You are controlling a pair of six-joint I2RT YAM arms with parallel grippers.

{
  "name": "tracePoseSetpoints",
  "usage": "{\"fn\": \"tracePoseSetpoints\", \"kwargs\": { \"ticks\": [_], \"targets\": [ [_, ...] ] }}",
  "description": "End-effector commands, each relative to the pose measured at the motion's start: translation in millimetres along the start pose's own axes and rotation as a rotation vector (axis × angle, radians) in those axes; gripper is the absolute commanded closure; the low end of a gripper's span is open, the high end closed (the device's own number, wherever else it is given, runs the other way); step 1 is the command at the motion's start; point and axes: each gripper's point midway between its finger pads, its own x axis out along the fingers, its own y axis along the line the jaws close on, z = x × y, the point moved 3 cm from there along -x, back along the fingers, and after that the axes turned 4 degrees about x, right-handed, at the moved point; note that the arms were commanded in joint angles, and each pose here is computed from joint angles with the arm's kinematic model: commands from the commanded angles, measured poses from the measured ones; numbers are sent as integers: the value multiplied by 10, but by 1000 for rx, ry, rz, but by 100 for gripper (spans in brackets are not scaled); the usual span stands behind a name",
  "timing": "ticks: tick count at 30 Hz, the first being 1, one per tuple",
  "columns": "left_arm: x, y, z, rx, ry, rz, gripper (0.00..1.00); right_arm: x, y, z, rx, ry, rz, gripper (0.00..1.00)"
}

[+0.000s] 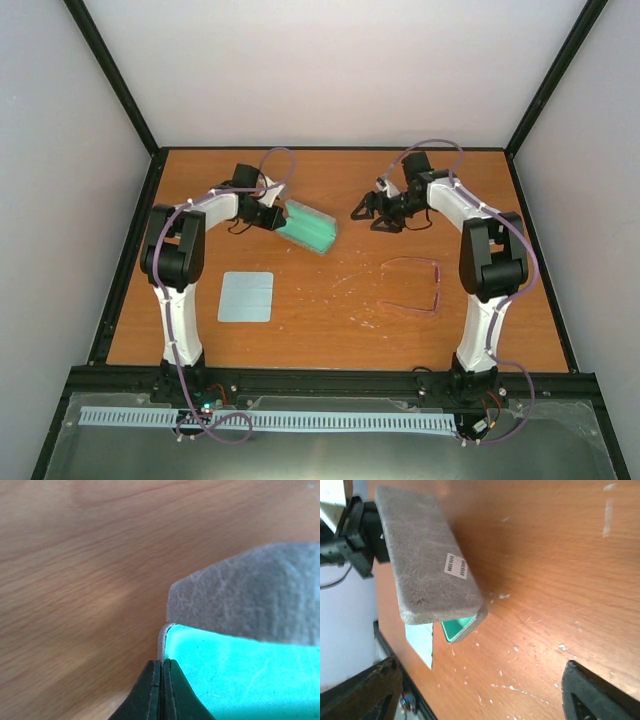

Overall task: Organize the sunglasses
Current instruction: Place the sunglasses case at the center of the board.

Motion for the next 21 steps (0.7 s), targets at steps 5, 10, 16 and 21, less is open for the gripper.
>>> {"fn": "tracePoseSetpoints", "kwargs": {
  "ticks": [5, 10, 16, 21],
  "targets": [
    [-45, 323, 169, -98, -39, 200, 100, 276, -223, -112, 53, -2, -230, 97],
    [48, 424, 192, -113, -31, 236, 100, 571, -374, -164, 105, 32, -312, 97],
    [178, 496, 122, -117, -9, 267, 100, 749, -488, -50, 136, 26, -353, 97],
    [279, 528, 52, -116, 10, 279, 100, 862, -500, 72, 139, 18, -345, 97]
  ]
}}
